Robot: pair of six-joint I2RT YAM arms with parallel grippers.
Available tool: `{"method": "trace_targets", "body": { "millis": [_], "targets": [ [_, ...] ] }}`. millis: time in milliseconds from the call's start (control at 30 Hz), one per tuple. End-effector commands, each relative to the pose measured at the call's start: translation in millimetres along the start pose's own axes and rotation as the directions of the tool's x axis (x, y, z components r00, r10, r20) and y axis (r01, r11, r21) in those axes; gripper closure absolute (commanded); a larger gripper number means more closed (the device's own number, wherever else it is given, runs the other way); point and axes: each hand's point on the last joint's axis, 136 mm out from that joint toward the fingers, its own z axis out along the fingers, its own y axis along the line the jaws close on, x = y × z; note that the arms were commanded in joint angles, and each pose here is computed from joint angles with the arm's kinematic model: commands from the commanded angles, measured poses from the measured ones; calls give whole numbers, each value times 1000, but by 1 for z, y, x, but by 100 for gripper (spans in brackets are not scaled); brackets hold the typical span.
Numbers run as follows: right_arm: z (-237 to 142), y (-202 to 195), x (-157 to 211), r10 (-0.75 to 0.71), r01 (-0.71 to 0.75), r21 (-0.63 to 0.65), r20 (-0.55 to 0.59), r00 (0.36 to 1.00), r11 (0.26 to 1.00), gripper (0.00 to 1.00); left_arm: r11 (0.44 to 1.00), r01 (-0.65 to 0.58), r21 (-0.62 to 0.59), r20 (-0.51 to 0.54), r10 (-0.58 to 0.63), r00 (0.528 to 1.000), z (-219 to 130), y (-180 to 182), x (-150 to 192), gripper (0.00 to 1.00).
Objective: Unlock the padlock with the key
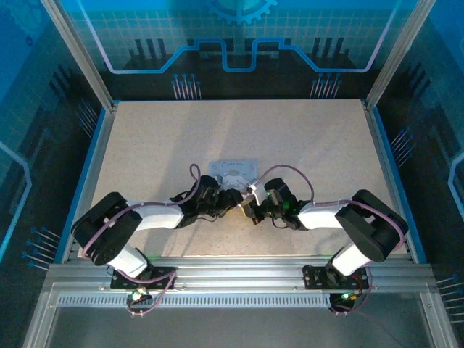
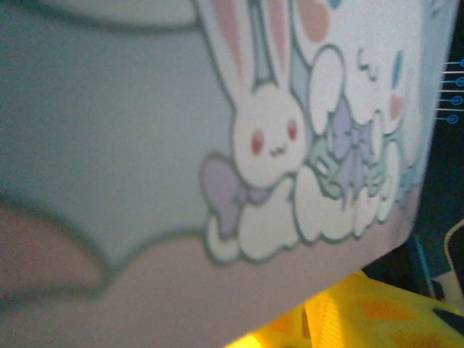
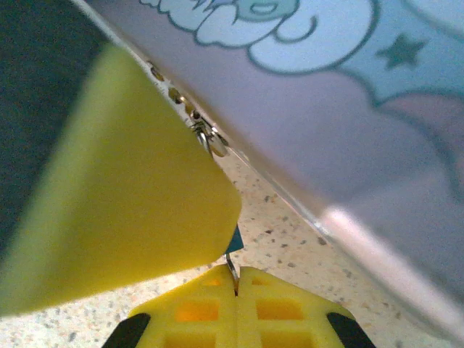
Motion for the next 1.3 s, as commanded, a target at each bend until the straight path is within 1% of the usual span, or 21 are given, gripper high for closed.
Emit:
{"method": "trace_targets", "body": {
  "millis": [0,33,100,167,300,500,667,800,933,1267],
  "targets": [
    [5,4,-1,81,-82,-31,-26,996,996,97,997,10,72,-13,-9,1000,-15,-17,2,40],
    [6,4,0,102,-103,-35,-31,994,994,97,998,14,69,-7,-13,1000,-18,-16,1,36],
    [7,6,1,138,-139,-45,-39,990,989,97,998,22,64,2,-22,1000,-24,-14,-1,33],
    [7,8,0,167,-169,-52,-41,985,984,97,997,39,64,16,-41,999,-30,-10,-3,31],
    [7,13,1,218,-220,-62,-49,975,973,97,994,82,66,41,-85,996,-41,-1,-7,30],
    [6,27,3,297,-302,-77,-65,953,950,97,987,143,76,56,-147,987,-48,10,-6,30],
    [4,34,2,383,-387,-61,-70,921,920,97,979,185,82,57,-190,980,-47,18,-4,34],
    [0,36,2,465,-468,-46,-63,883,882,97,975,202,88,59,-208,976,-45,22,-4,39],
    [-4,41,-2,531,-533,-63,-57,846,843,96,973,209,96,57,-215,975,-44,22,-3,43],
    [-5,54,-11,621,-629,-106,-100,778,770,96,969,226,98,35,-230,973,-32,23,5,45]
  ]
}}
